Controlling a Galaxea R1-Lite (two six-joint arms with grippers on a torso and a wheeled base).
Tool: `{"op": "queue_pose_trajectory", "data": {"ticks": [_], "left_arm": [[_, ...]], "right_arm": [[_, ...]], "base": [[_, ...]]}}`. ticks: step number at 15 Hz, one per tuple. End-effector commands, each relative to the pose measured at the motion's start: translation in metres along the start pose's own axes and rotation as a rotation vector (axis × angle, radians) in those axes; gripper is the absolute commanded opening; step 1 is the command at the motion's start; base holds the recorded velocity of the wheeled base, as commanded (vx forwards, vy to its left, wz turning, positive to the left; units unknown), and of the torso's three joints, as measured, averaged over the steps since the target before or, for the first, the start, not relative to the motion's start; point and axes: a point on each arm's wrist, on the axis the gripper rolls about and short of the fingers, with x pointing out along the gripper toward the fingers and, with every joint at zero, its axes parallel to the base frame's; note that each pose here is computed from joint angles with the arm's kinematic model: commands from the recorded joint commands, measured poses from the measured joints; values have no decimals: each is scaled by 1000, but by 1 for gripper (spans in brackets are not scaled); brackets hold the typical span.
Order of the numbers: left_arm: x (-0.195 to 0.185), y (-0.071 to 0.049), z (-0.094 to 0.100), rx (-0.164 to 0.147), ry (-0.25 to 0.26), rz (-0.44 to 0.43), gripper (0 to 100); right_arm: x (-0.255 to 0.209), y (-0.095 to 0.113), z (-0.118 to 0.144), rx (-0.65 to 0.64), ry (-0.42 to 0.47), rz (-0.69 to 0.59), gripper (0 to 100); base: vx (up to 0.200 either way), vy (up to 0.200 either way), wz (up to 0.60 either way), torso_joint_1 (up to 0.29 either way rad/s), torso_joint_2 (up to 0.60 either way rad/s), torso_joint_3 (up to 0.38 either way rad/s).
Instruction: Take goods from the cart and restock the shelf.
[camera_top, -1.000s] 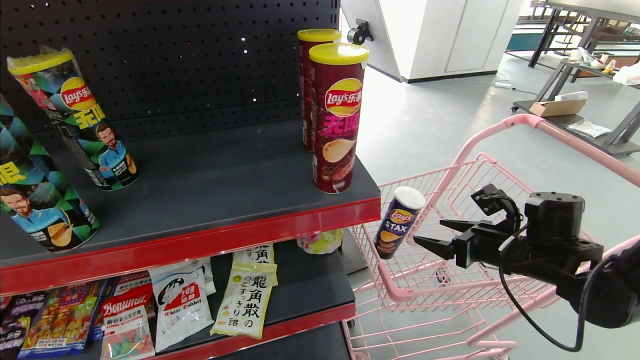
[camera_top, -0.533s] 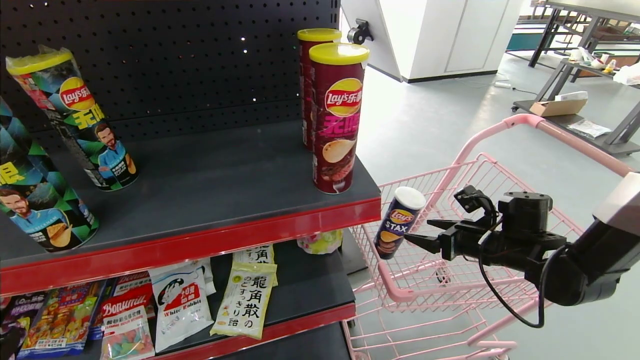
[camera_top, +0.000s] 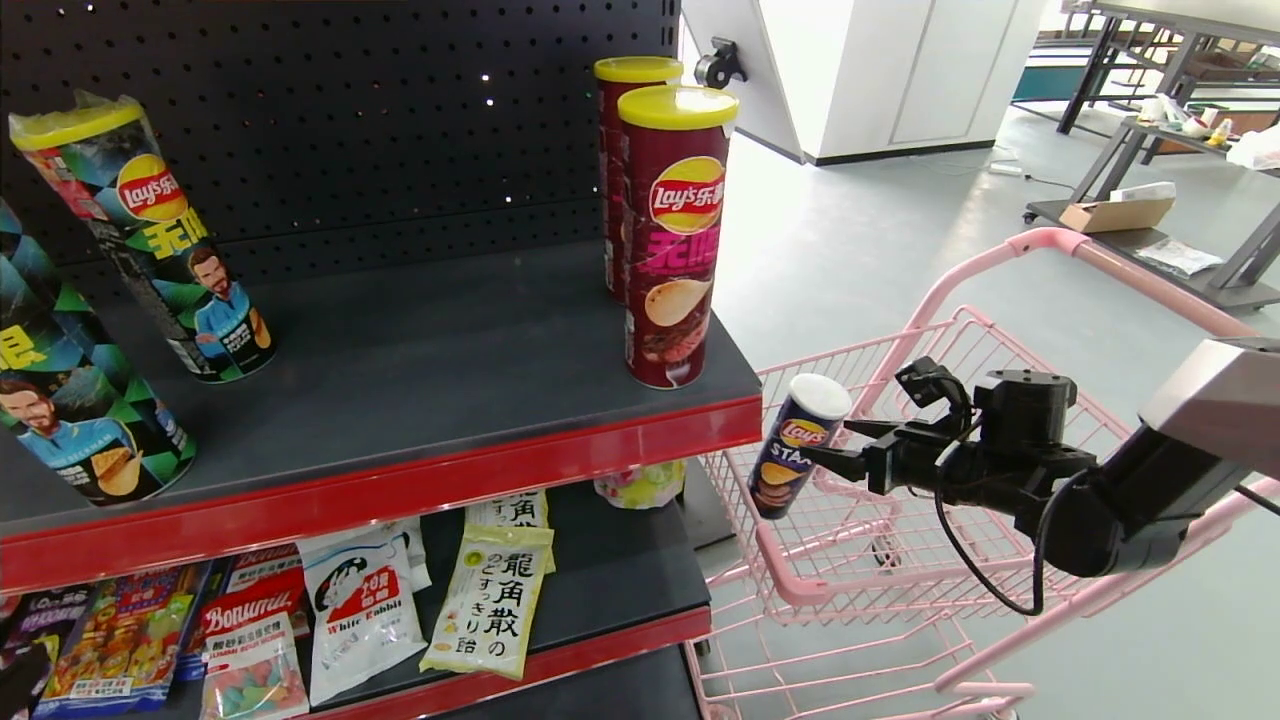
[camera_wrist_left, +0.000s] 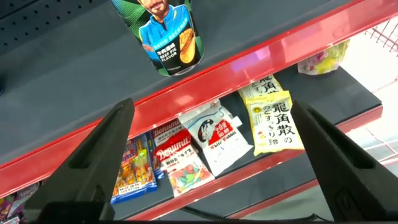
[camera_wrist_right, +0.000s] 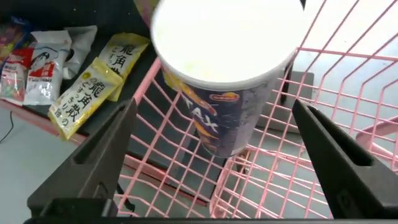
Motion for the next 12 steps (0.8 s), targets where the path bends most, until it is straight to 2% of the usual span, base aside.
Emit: {"op": "queue_pose_trajectory", "data": {"ticks": [1,6,10,12], "left_arm": [[2,0,1,1,8,-3,100],[2,0,1,13,8,-3,100],[2,0,2,15,8,-1,100],[3,0,2,32,13,-3,100]], "right_arm": [[5,-4,-3,3,3,-3,100],[21,-16,-2,-13,-21,-14,100],[37,-12,2,-35,-40,21,100],[49,-12,-3,-33,-35,35,100]], "base": [[0,0,0,0,0,0],[0,0,0,0,0,0],[0,0,0,0,0,0],[0,0,0,0,0,0]]}}
